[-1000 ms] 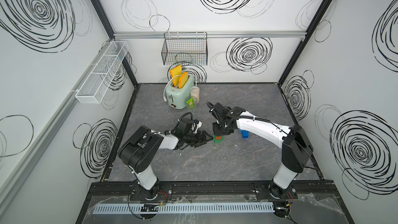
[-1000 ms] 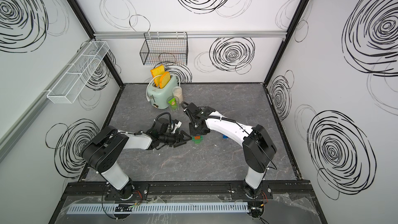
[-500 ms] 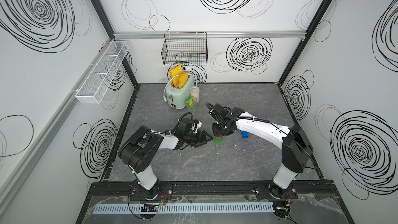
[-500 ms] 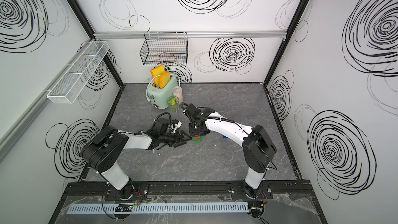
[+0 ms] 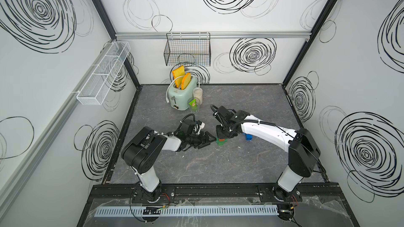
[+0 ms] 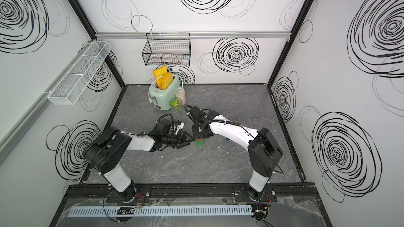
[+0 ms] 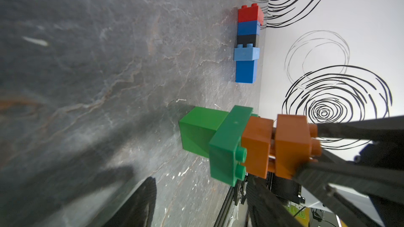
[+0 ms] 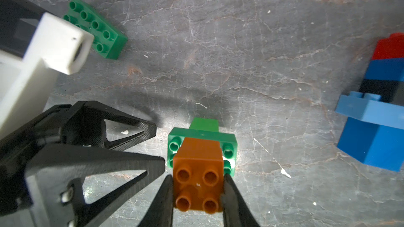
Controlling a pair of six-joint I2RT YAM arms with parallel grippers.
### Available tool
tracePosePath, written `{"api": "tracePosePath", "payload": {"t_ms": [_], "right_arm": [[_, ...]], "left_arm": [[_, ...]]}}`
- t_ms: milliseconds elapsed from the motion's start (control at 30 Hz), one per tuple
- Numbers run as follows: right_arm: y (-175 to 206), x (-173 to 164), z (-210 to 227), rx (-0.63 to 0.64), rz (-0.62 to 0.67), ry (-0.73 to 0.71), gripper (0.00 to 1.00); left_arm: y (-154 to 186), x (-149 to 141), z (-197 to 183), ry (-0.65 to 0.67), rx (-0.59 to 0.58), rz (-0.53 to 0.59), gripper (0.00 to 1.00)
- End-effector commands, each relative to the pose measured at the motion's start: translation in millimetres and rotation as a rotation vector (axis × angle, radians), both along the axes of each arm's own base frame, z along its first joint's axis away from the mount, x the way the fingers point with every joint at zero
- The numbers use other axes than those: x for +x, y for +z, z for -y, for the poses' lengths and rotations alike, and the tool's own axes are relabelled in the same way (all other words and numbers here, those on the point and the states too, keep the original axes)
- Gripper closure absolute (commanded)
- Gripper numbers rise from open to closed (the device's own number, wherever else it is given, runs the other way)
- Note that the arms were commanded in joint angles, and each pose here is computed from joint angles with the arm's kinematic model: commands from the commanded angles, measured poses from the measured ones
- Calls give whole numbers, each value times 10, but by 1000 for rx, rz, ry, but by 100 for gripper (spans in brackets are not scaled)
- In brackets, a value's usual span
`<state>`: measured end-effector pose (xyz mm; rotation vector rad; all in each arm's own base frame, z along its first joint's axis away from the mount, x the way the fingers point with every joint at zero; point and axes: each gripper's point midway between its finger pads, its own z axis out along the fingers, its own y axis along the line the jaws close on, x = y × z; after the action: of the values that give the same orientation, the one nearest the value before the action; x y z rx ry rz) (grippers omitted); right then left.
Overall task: Assemble the letter f with lego
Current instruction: Assemble the lego brick with the lego brick.
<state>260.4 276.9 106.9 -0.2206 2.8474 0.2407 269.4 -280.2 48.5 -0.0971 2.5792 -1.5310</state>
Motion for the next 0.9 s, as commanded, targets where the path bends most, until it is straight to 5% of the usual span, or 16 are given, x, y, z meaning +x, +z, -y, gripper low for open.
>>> {"api": "tracePosePath", "payload": {"t_ms": [0,867], "right_arm": [[-78,-123,102,-37,-34,-14,69],[-277,-305,179,-61,-70,-40,70]], "left_arm": [[57,70,33,2,-35,19,31],[20,43,38,2,-27,10,32]]}}
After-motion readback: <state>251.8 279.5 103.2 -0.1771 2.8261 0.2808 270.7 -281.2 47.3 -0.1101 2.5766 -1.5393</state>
